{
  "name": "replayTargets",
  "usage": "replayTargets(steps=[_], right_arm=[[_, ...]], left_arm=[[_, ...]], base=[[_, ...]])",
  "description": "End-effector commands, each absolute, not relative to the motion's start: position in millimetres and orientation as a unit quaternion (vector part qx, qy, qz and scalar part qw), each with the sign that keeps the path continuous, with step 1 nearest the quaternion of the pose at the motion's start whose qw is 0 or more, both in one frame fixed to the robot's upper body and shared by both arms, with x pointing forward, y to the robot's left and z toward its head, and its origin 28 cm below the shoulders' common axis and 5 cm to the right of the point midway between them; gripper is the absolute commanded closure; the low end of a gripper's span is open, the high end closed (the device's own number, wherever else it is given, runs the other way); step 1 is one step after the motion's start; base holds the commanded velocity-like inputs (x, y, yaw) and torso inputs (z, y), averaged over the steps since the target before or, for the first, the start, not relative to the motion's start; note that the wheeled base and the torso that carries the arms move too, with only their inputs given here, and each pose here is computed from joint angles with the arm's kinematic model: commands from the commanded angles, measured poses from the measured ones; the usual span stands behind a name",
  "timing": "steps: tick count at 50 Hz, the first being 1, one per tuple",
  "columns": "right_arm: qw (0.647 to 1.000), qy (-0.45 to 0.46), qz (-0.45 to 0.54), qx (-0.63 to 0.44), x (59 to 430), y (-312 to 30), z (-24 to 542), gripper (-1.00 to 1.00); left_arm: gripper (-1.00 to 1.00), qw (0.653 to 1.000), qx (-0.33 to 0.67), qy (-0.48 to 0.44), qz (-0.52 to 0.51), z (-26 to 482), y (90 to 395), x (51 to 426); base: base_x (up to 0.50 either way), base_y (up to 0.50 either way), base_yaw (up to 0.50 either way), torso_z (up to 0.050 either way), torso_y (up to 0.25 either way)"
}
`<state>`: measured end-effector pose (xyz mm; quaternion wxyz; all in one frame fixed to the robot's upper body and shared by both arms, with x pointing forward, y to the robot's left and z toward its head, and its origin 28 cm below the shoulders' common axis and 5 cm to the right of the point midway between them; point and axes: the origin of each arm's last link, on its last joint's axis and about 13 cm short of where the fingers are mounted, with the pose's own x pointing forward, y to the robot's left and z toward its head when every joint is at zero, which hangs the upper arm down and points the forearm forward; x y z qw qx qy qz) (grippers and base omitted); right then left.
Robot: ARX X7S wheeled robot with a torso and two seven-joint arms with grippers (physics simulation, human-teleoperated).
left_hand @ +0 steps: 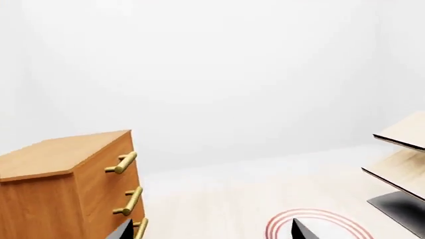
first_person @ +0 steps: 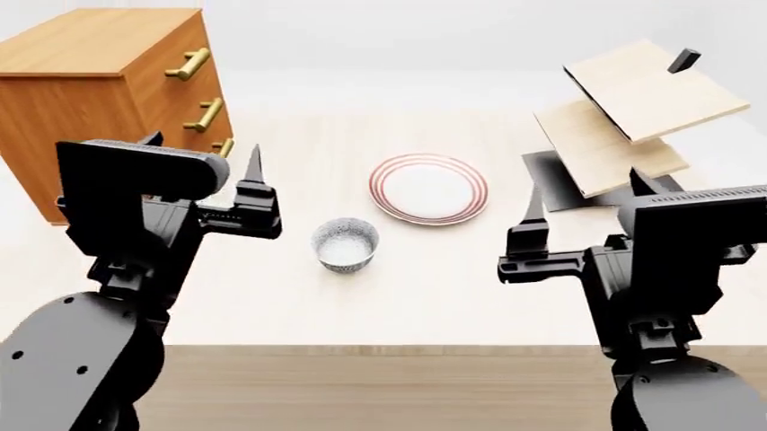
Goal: Open the top drawer of the cabinet and put the bowl in it.
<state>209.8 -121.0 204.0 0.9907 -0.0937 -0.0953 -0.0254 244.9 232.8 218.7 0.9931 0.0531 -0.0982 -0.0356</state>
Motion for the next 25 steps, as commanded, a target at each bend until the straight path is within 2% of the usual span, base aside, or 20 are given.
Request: replayTargets(steps=[1, 25], right_arm=[[0.989, -0.102, -0.022, -0.106, 207.0, -123.2, 227.1, -1.00], [0.988, -0.111, -0.021, -0.103, 206.6, -125.2, 231.8, -1.00]], left_arm=[[-1.00, 0.990, 0.071, -0.115, -0.039, 255.2, 236.0, 244.8], [-1.00, 0.989, 0.080, -0.121, -0.040, 260.3, 236.6, 246.1]], base=[[0.47, 0.00, 0.00, 0.000, 0.000], [0.50, 0.00, 0.00, 0.000, 0.000]])
